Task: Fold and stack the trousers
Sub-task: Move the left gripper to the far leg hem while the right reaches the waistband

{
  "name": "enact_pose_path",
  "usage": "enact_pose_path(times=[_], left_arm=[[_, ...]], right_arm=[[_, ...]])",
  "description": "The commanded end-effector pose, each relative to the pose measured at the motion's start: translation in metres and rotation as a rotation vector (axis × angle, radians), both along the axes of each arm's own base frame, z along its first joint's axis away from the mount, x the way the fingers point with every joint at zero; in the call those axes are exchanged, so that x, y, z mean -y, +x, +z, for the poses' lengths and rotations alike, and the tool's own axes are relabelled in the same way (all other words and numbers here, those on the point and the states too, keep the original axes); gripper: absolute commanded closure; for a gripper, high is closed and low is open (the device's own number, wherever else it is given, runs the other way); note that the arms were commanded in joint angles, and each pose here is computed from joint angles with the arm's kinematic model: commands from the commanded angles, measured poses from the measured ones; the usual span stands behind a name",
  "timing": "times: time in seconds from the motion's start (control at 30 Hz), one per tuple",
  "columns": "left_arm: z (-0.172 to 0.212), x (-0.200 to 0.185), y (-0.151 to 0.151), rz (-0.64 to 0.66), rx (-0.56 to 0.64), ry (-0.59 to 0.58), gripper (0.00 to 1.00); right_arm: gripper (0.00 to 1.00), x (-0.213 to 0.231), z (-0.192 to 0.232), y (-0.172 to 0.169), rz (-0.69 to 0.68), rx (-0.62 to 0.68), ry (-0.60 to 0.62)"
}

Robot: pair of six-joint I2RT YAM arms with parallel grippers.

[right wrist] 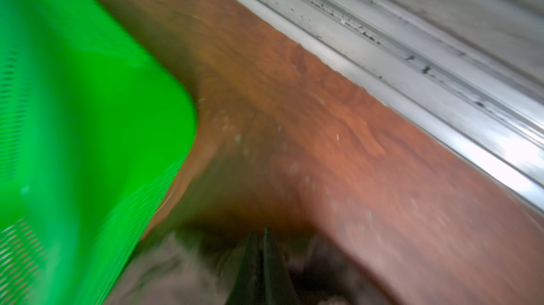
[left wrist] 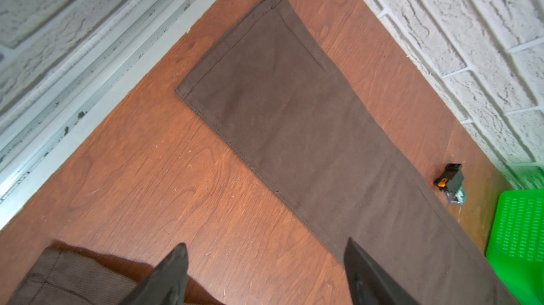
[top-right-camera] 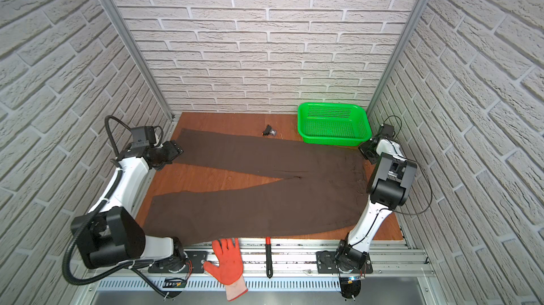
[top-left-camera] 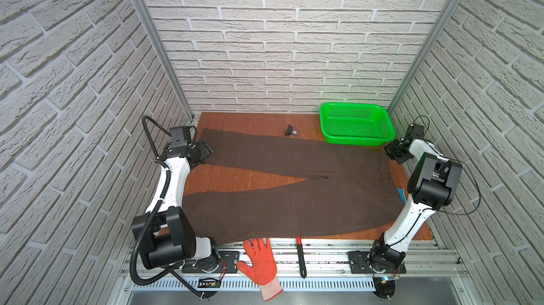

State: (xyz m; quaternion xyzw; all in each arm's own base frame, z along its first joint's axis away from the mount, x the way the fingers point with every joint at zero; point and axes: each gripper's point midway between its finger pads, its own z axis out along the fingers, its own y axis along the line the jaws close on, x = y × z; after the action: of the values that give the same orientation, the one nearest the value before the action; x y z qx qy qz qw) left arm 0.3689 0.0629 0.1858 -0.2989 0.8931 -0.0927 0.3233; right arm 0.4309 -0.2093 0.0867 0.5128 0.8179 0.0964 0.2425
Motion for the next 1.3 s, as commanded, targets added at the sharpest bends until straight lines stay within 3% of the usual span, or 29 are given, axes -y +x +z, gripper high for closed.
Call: enact_pose_path(times=[0.0,0.2,0.43,0.77,1.07,1.27], left_arm=[[0.026,-0.006,-0.002,0.01,0.047,0.035,0.17],[0.036,-0.011,0.002,0.021,0.059,0.013,0.17],[0.036,-0.022,0.026,0.029,0.062,-0.04,0.17],[-0.003,-0.041,0.101,0.021,-0.013,-0.114,0.19],[-0.066,-0.063,0.165,0.005,-0.153,-0.066,0.21],[-0.083,-0.073,0.209,-0.025,-0.134,-0.018,0.25]], right_arm=[[0.95,-0.011,0.062,-0.007,-0.001,0.136,-0.038],[0.95,-0.034,0.083,-0.044,-0.017,0.187,-0.034],[0.95,-0.05,0.091,-0.063,-0.002,0.194,-0.022],[0.95,-0.069,0.09,-0.099,-0.069,0.204,-0.035],[0.95,-0.073,0.079,-0.141,-0.162,0.148,-0.066],[0.95,-0.081,0.075,-0.147,-0.139,0.14,-0.049]])
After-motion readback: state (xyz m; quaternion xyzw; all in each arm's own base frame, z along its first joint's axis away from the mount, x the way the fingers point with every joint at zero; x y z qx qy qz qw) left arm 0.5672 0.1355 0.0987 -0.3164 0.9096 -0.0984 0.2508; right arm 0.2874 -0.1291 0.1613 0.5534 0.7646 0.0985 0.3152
